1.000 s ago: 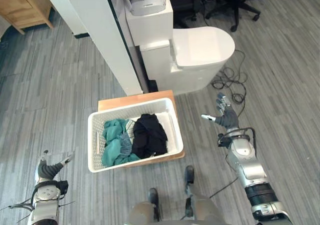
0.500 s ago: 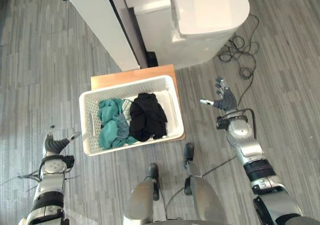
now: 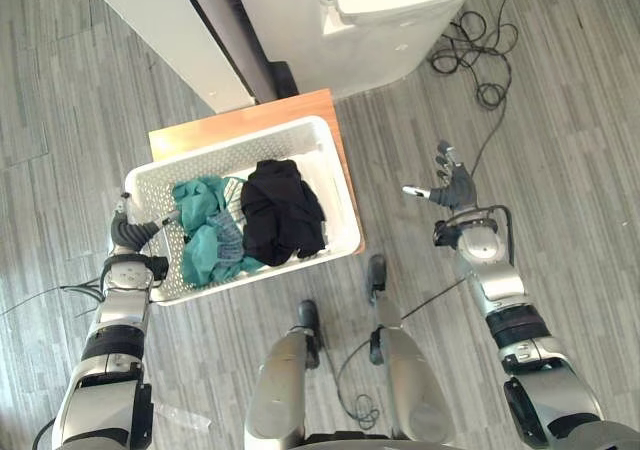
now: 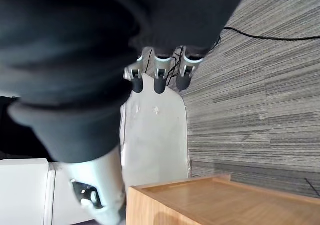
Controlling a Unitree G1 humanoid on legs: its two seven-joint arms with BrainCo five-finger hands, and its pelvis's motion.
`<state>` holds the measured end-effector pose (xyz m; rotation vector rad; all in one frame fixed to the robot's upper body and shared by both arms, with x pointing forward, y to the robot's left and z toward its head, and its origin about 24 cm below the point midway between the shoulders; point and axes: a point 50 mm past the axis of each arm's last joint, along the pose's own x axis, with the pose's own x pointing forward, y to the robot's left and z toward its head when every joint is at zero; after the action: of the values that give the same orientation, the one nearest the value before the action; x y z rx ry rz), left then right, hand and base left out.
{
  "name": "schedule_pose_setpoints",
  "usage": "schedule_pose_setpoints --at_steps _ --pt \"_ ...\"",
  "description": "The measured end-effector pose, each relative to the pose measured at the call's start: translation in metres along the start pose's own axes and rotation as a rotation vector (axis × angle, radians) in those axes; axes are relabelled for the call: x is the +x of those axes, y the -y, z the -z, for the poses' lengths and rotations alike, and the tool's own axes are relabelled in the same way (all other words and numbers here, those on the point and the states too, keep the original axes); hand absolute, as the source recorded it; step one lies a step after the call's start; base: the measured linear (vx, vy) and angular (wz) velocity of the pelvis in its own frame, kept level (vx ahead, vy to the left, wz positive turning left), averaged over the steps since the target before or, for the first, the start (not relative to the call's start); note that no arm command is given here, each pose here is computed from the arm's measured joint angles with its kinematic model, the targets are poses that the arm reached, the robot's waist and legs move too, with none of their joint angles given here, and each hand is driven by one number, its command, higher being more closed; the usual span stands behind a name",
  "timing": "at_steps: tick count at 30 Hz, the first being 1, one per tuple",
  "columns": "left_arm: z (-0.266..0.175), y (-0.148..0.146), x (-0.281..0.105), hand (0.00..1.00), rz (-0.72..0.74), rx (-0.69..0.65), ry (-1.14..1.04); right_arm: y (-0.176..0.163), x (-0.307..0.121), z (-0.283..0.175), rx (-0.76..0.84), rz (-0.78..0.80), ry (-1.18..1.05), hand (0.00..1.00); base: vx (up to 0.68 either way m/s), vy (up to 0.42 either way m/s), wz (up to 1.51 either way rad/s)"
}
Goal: Pick up the laundry basket with both hands and put the clothes into the washing machine.
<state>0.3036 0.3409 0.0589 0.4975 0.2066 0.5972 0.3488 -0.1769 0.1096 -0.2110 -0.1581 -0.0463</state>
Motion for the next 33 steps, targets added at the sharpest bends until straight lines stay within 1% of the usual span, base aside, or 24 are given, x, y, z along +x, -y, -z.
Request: schedule_pose_setpoints --at_steps 6,8,11,16,19,23,26,33 --pt "0.001 0.007 0.001 0.0 -0.038 -0.049 -0.04 -0.01 0.005 0.002 -0.005 -0.02 -0.027 0.0 -0.05 0.028 0.01" --pt "0.016 0.019 -0.004 0.0 -0.011 -0.068 -0.13 -0.012 0.004 0.003 -0.017 -0.027 -0.035 0.0 0.0 0.0 0.0" --pt "0.036 0.03 -0.015 0.0 0.009 -0.095 -0.22 -0.015 0.007 0.004 -0.036 -0.028 -0.044 0.0 0.0 0.0 0.0" --pt "0.043 0.043 -0.024 0.0 -0.001 -0.152 -0.257 -0.028 0.009 0.0 -0.023 -0.045 -0.042 0.0 0.0 0.0 0.0" --pt "0.044 0.048 -0.028 0.0 -0.036 -0.216 -0.277 -0.036 0.009 0.0 -0.04 -0.055 -0.037 0.0 0.0 0.0 0.0" --pt "0.05 0.05 -0.033 0.0 -0.054 -0.255 -0.3 -0.044 0.008 0.0 -0.033 -0.064 -0.042 0.0 0.0 0.0 0.0" --pt "0.053 0.051 -0.035 0.0 -0.059 -0.291 -0.323 -0.045 0.007 0.0 -0.057 -0.062 -0.04 0.0 0.0 0.0 0.0" --pt "0.059 0.052 -0.039 0.0 -0.068 -0.324 -0.354 -0.049 0.007 -0.001 -0.057 -0.069 -0.035 0.0 0.0 0.0 0.0"
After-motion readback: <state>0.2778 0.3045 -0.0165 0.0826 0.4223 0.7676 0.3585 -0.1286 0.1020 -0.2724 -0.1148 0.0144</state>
